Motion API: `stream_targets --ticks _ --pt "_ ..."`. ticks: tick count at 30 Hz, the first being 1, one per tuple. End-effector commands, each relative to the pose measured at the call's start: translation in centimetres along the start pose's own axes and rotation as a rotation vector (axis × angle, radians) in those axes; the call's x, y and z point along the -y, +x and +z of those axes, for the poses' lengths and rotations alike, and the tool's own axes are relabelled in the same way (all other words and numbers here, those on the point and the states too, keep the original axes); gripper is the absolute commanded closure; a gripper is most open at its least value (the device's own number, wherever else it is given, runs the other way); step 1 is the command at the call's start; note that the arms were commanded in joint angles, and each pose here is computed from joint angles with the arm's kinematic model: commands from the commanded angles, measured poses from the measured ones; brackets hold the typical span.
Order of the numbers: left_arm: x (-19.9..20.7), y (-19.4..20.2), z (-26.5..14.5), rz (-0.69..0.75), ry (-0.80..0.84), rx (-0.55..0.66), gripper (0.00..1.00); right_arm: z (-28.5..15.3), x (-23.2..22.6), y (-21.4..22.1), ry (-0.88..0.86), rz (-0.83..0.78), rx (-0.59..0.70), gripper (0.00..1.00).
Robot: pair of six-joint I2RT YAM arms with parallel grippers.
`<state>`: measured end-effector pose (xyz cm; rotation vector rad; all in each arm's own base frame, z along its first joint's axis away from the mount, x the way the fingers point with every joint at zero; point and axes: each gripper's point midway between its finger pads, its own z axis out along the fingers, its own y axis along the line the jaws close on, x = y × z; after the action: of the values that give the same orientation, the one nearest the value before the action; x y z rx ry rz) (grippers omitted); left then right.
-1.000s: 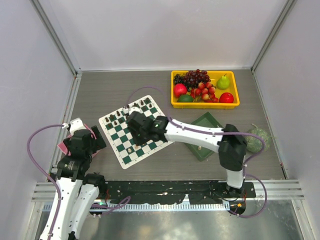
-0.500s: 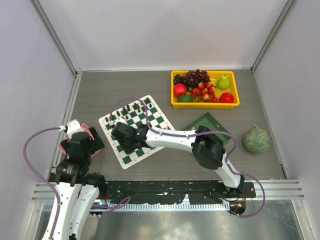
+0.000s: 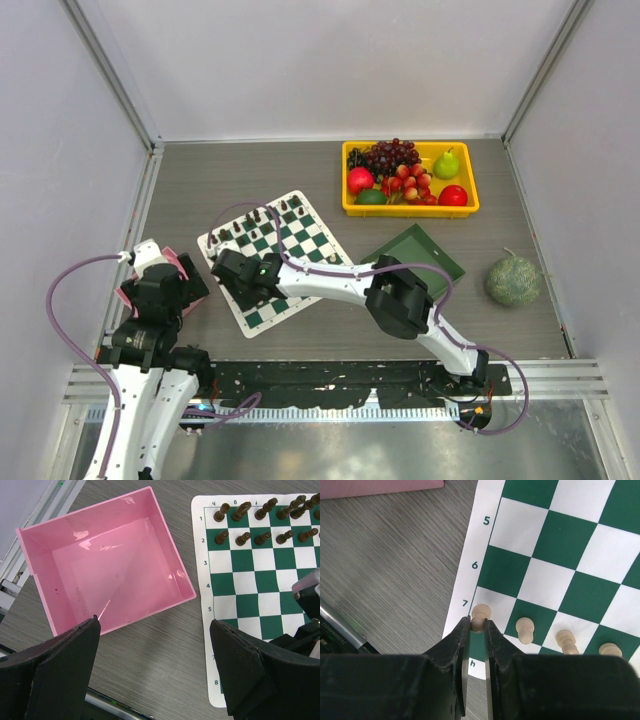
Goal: Set up the chess pieces on the board
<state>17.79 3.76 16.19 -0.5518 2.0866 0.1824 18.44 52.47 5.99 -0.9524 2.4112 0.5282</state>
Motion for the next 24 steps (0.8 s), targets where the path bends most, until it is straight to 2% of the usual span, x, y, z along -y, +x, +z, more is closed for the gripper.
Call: stream_targets --ticks 1,15,19,24 --pt "-0.2 -1.1 -0.3 -0.039 -0.013 0.043 0.01 -0.5 -0.7 -1.3 0.009 -0.007 0.030 0.83" --pt "0.0 -1.0 -0.1 -0.032 -0.007 0.030 0.01 0.0 -0.4 -0.4 0.015 -0.010 -0.005 0.82" --pt "0.1 -0.9 -0.1 -0.028 -0.004 0.025 0.01 -0.1 -0.8 -0.3 -0.003 -0.007 -0.013 0.76" --pt "0.1 -0.9 -0.1 -0.031 -0.007 0.026 0.01 -2.3 -1.6 -2.4 -0.033 0.003 0.048 0.64"
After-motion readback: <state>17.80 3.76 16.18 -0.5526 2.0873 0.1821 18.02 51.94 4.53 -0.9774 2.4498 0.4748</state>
